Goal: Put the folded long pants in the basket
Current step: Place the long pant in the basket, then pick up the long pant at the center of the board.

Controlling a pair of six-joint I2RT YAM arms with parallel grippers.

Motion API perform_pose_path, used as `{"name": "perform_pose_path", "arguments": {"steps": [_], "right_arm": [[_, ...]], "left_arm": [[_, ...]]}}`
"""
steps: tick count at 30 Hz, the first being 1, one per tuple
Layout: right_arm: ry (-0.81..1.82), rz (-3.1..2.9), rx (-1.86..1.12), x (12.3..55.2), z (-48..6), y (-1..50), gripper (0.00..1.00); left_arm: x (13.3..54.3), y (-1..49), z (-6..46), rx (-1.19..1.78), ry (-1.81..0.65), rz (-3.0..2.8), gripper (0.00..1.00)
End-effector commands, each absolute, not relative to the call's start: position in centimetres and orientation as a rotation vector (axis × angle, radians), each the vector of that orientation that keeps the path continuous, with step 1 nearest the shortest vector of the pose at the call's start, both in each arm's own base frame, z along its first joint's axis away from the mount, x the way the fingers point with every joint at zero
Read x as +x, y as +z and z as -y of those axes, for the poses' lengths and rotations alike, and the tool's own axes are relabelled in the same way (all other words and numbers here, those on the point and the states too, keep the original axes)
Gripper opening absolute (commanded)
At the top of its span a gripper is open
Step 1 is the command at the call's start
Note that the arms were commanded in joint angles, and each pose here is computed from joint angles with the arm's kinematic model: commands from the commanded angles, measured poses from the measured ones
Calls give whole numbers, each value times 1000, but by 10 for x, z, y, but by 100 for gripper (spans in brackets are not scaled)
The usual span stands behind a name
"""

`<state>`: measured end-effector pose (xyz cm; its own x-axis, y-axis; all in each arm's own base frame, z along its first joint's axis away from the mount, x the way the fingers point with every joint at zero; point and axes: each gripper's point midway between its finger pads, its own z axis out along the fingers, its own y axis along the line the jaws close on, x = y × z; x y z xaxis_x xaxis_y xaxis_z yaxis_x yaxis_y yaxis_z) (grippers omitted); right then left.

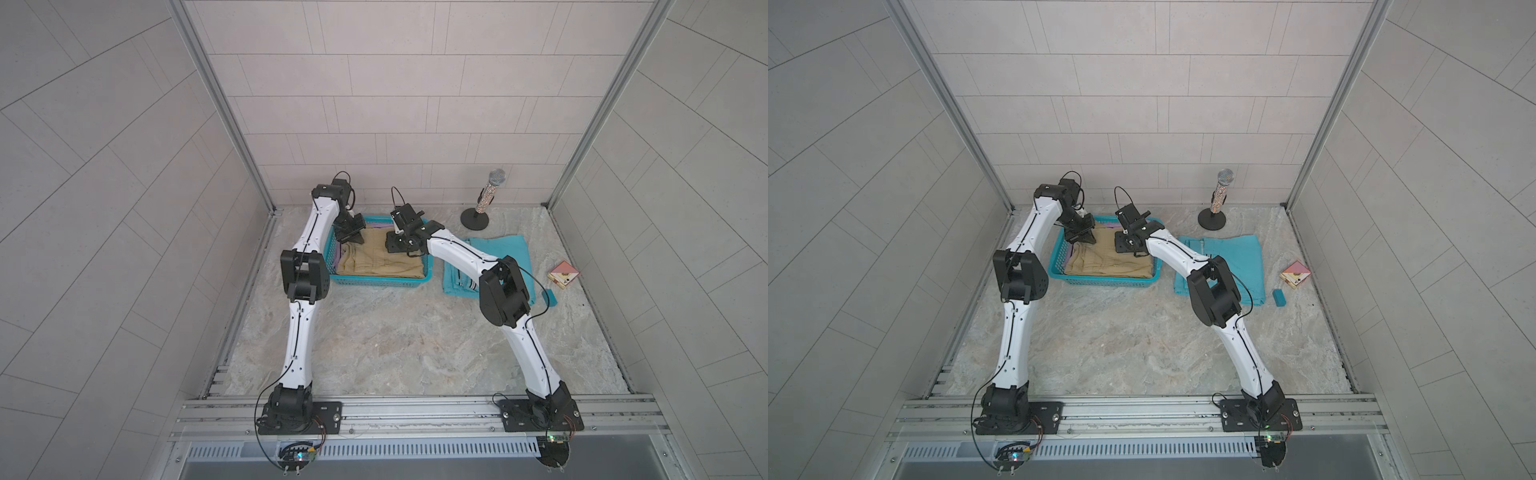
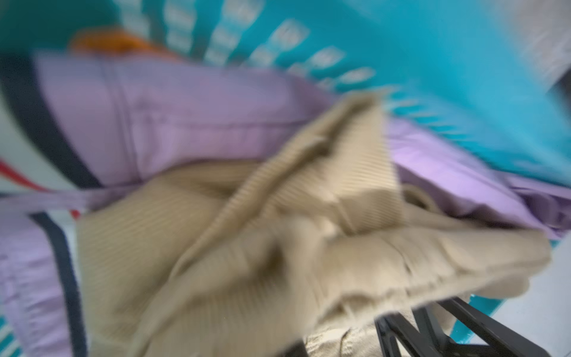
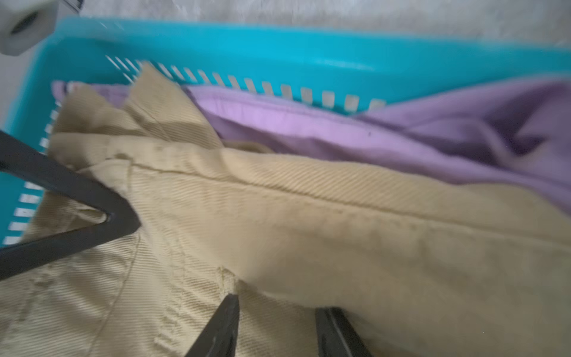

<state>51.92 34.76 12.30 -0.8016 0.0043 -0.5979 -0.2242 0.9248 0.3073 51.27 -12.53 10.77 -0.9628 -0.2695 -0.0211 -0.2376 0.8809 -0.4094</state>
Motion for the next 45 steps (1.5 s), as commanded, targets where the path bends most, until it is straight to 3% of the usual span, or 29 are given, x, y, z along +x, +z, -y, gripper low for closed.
{"name": "perform_pose_path", "arguments": {"steps": [1, 4, 5, 10, 13, 15, 19, 25, 33, 41, 43, 45], "right_arm": [[443, -2394, -151, 520, -325, 176, 47], [464, -2331, -136, 503, -309, 227, 66], [480, -2308, -124, 494, -304, 243, 70], [577, -2156, 21, 420, -249, 303, 82], [520, -2084, 251, 373, -184, 293, 92], [491, -2030, 438, 347, -137, 280, 100], [506, -1987, 720, 302, -68, 227, 100], [544, -2125, 941, 273, -41, 135, 100], [524, -2185, 1048, 284, -36, 81, 100], [547, -2202, 1107, 324, -32, 42, 99], [548, -2212, 1121, 332, -31, 34, 96], [535, -2239, 1130, 338, -30, 24, 87]], "left_arm": [[521, 122, 122, -323, -576, -2920, 0], [518, 170, 128, -267, -600, -2828, 0], [514, 189, 129, -250, -594, -2799, 5], [461, 286, 140, -151, -551, -2670, 70], [415, 326, 149, -118, -588, -2606, 88], [386, 337, 158, -138, -710, -2539, 89], [337, 322, 159, -315, -993, -2292, 98], [280, 255, 145, -455, -1065, -2286, 100], [254, 170, 137, -552, -1037, -2377, 100], [252, 131, 141, -596, -1053, -2446, 100], [251, 129, 141, -593, -1050, -2452, 100], [250, 127, 141, -591, -1041, -2466, 100]]}}
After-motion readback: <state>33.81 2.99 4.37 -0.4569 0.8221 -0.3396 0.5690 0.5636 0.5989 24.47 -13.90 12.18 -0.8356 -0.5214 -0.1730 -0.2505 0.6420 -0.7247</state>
